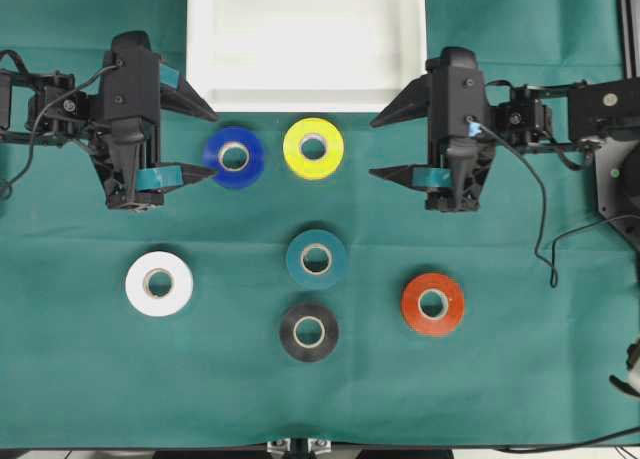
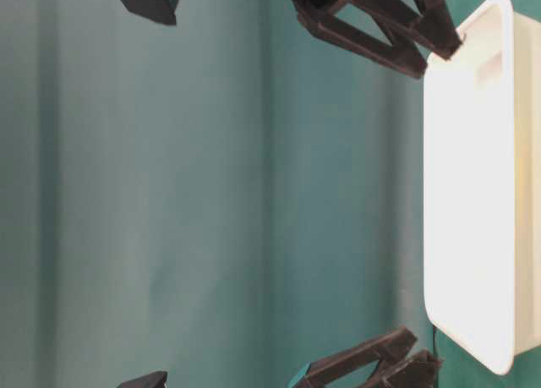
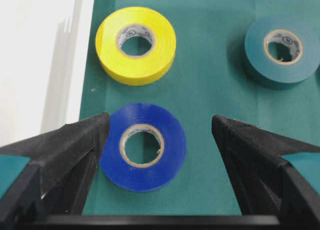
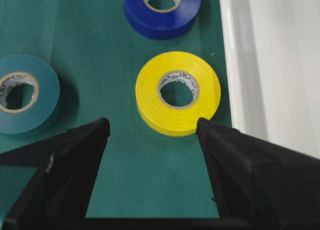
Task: Put the tape alternately from left to right into the white case.
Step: 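Move the right gripper over the teal tape roll and lower it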
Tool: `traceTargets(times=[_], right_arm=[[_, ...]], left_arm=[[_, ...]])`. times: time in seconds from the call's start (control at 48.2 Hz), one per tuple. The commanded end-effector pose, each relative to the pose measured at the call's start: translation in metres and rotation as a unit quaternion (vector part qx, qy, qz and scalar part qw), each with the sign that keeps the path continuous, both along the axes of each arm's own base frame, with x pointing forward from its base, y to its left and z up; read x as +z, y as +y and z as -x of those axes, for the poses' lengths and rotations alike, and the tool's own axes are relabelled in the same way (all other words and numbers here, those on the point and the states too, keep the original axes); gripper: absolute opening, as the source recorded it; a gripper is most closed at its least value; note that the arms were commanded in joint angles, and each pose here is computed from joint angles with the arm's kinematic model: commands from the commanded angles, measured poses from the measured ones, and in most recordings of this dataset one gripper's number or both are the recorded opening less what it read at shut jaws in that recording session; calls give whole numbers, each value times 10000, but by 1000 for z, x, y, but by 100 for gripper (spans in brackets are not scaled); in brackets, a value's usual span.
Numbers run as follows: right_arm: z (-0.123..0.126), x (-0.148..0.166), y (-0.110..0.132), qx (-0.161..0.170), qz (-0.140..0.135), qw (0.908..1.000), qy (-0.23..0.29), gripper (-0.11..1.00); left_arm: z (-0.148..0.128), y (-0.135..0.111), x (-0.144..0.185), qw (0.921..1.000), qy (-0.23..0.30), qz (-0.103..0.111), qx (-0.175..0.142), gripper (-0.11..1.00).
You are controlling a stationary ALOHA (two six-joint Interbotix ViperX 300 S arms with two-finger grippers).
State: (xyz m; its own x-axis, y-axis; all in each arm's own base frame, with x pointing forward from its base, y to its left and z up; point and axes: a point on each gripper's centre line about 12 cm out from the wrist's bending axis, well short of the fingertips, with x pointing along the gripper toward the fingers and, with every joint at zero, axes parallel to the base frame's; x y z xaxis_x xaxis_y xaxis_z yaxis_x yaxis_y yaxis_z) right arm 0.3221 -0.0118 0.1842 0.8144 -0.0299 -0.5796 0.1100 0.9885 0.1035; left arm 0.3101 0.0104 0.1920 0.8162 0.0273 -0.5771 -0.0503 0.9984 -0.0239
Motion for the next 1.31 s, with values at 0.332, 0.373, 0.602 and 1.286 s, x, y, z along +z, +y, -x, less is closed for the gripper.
traceTargets(times=[0.332,0.373,0.602,1.286], right_arm=[[-32,2,23,337,0,9994,84,82],[-34,1,24,360,0,9993,100,82],[-48,-8,36,486,-19,9983,307,82],[-74,-33,70,779,-128,9951,598,82]], left_arm=[[-1,1,6,9999,-108,15,29,62],[-1,1,5,10000,-93,15,21,62],[0,1,4,10000,-85,16,29,62],[3,0,-1,10000,-9,37,35,62]])
